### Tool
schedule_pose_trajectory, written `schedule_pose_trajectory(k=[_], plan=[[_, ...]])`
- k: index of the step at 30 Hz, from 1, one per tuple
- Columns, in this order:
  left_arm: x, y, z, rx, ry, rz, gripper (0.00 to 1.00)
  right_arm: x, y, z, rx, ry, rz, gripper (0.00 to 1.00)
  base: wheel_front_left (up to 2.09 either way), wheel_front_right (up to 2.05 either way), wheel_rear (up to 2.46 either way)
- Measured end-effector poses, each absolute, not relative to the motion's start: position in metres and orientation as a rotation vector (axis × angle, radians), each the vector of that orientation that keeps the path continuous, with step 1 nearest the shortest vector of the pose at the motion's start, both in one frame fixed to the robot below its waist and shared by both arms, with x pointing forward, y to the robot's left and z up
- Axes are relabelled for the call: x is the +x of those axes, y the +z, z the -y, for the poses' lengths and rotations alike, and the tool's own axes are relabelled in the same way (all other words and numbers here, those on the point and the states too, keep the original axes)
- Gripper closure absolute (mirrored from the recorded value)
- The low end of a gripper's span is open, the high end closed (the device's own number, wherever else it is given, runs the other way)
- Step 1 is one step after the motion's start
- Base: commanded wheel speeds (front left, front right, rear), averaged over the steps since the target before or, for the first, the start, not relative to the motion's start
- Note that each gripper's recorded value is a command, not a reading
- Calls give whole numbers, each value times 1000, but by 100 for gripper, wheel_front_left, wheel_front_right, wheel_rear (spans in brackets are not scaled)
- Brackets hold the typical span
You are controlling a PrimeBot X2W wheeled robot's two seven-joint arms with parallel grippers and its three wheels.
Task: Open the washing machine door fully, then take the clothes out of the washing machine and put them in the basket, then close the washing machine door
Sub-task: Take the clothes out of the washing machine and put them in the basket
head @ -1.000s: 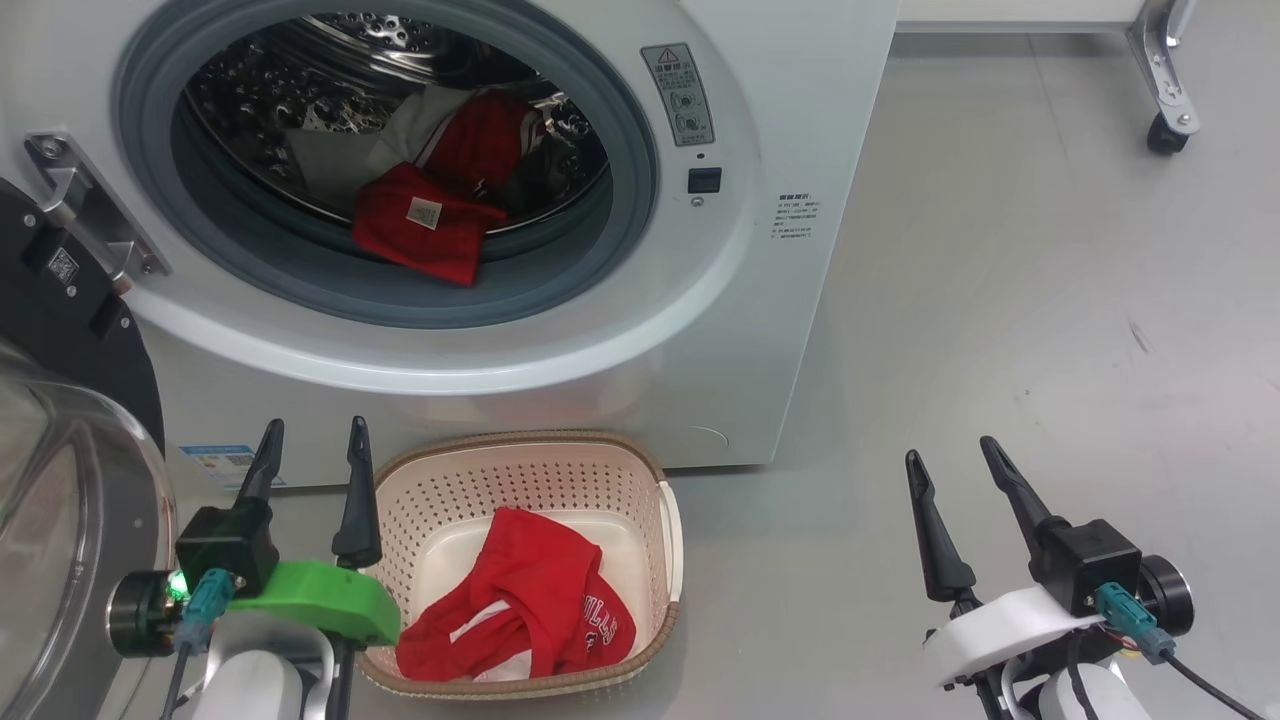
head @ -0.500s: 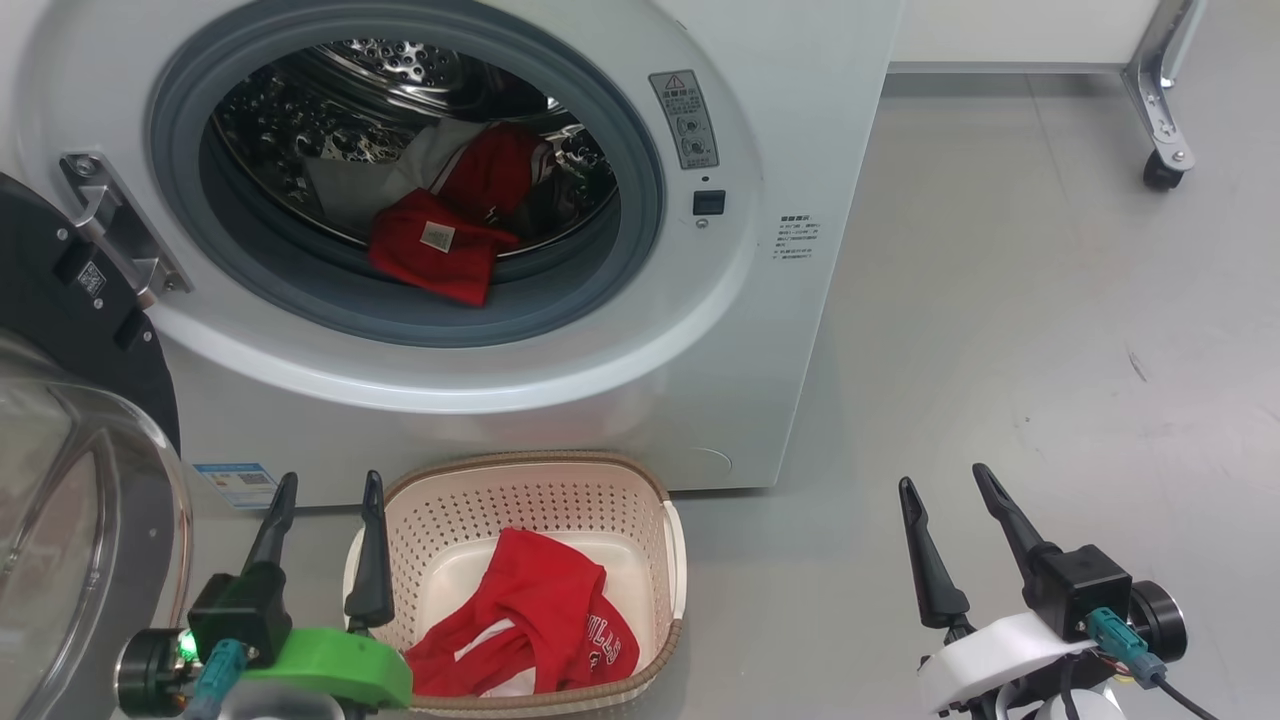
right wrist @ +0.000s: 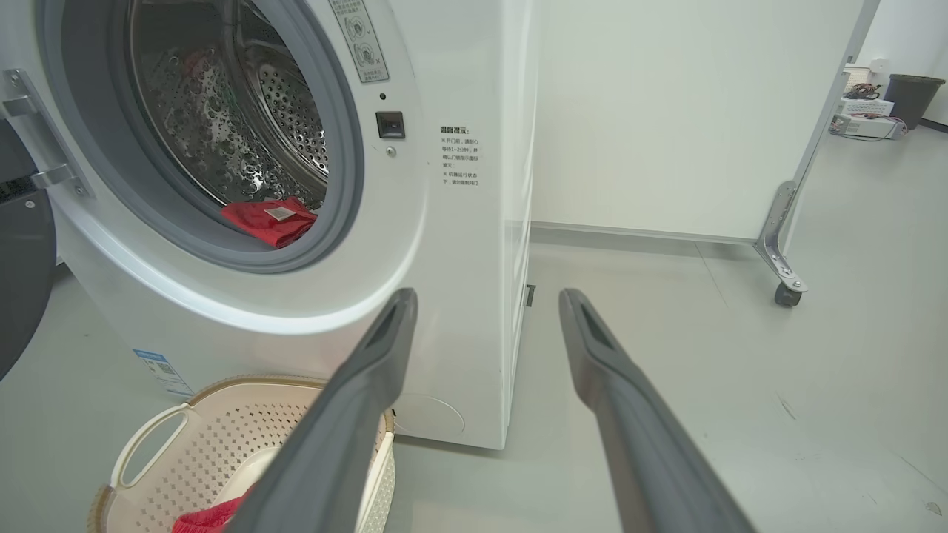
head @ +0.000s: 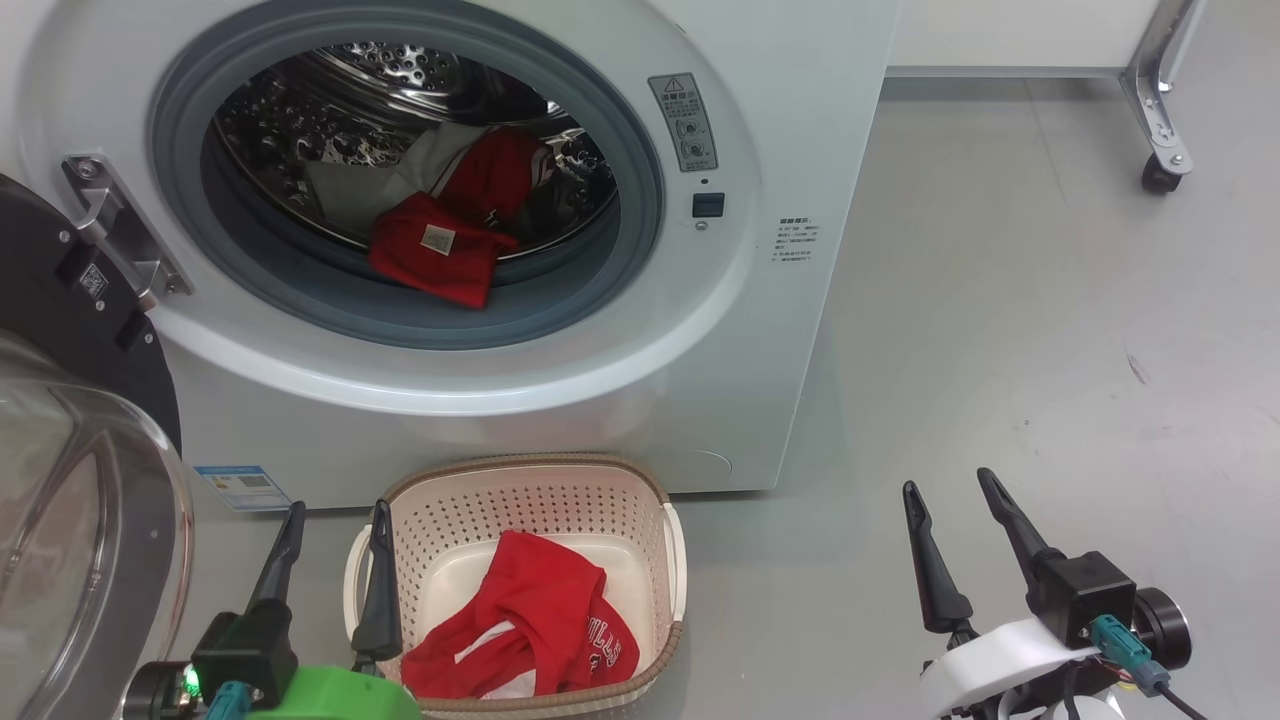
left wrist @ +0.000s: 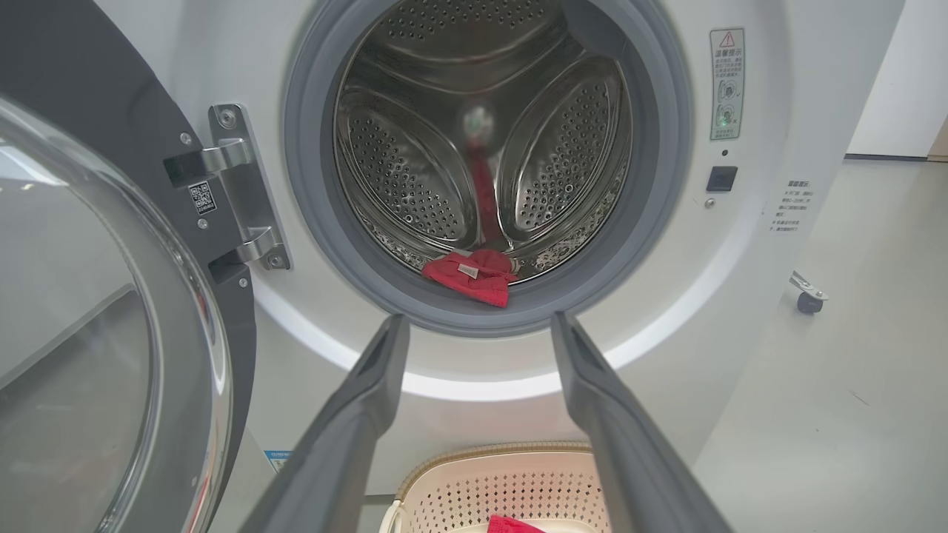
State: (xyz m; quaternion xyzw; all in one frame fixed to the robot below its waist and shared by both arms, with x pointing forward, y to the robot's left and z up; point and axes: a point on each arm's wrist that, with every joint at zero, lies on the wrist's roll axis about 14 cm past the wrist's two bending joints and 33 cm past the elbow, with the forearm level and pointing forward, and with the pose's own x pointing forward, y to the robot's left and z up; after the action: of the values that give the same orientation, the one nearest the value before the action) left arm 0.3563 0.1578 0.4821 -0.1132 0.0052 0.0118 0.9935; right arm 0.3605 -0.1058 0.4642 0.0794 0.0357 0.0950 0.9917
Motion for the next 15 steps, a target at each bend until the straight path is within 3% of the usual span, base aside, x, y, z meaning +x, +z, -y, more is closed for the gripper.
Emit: schedule_pose_trajectory(k=[15], plan=[[347, 485, -157, -234, 30, -5, 0, 361, 466, 104, 157, 192, -66, 0, 0, 0, 0]])
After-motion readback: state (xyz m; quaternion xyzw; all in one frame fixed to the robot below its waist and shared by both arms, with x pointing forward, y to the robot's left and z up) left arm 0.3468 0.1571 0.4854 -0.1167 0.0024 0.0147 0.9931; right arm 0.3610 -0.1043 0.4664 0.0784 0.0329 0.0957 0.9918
